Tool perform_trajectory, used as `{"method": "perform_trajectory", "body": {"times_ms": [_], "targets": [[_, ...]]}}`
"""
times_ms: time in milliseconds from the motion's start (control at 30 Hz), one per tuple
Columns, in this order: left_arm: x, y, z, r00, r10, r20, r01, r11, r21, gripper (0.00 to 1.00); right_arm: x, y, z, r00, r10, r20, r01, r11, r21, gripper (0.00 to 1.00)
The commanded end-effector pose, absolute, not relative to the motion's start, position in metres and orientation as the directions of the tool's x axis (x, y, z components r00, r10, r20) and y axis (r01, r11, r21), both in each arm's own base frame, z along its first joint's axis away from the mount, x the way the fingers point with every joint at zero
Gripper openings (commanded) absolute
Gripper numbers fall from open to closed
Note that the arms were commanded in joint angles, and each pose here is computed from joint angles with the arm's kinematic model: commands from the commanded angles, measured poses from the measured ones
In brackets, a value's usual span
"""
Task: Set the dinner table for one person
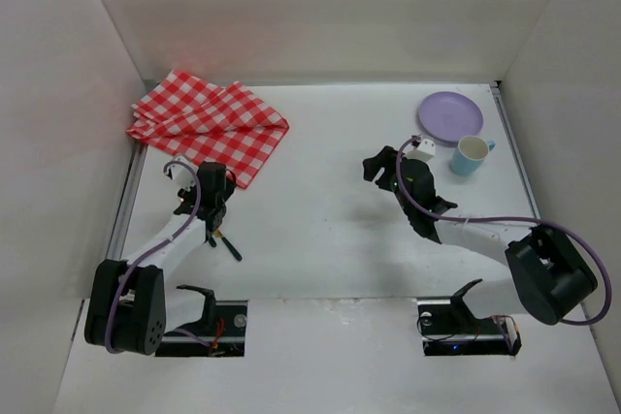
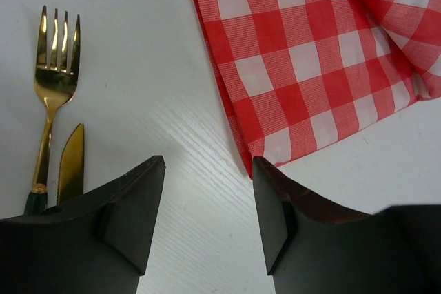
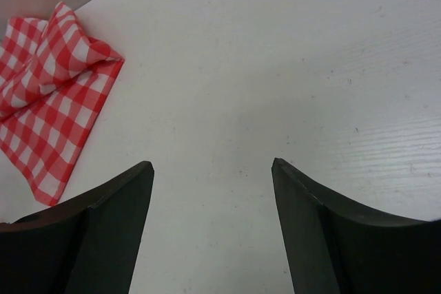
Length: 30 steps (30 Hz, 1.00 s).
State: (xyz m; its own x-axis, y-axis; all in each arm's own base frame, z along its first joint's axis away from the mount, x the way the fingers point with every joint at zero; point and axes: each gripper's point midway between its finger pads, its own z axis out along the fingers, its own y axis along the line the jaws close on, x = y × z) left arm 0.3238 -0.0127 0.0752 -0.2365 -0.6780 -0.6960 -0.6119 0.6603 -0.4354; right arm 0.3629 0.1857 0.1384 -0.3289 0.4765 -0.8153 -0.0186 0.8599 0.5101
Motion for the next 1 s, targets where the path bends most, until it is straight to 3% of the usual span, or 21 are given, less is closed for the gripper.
{"method": "perform_trajectory", "body": {"times_ms": [0, 267, 333, 433, 533, 667, 867, 967], "targets": [[0.349, -0.020, 0.105, -0.176, -0.684, -0.708, -0.559, 0.661, -0.500, 0.52, 0.370, 0.196, 0.157, -0.298, 0.496, -0.816, -0.058, 0.844, 0.534, 0.76], [0.380, -0.033, 0.119, -0.169, -0.653, -0.739, -0.528, 0.693, -0.491, 0.52, 0.370, 0.196, 0.157, -0.299, 0.500, -0.813, -0.057, 0.841, 0.538, 0.75], [0.394, -0.044, 0.121, -0.190, -0.641, -0.744, -0.517, 0.710, -0.479, 0.52, 0.370, 0.197, 0.156, -0.300, 0.497, -0.814, -0.058, 0.842, 0.536, 0.61], [0.424, -0.068, 0.126, -0.211, -0.614, -0.761, -0.491, 0.739, -0.460, 0.51, 0.369, 0.196, 0.160, -0.297, 0.493, -0.818, -0.062, 0.845, 0.532, 0.27], [0.453, -0.077, 0.132, -0.216, -0.556, -0.803, -0.491, 0.773, -0.403, 0.50, 0.369, 0.196, 0.157, -0.308, 0.492, -0.814, -0.054, 0.845, 0.532, 0.18], [0.490, -0.084, 0.136, -0.194, -0.501, -0.844, -0.505, 0.788, -0.352, 0.51, 0.369, 0.200, 0.156, -0.324, 0.477, -0.817, -0.066, 0.850, 0.523, 0.22], [0.544, -0.108, 0.119, -0.198, -0.528, -0.826, -0.487, 0.784, -0.385, 0.55, 0.371, 0.209, 0.151, -0.355, 0.455, -0.816, -0.092, 0.852, 0.515, 0.58], [0.570, -0.121, 0.112, -0.204, -0.569, -0.796, -0.459, 0.774, -0.436, 0.58, 0.372, 0.215, 0.147, -0.379, 0.446, -0.811, -0.109, 0.849, 0.517, 0.65]]}}
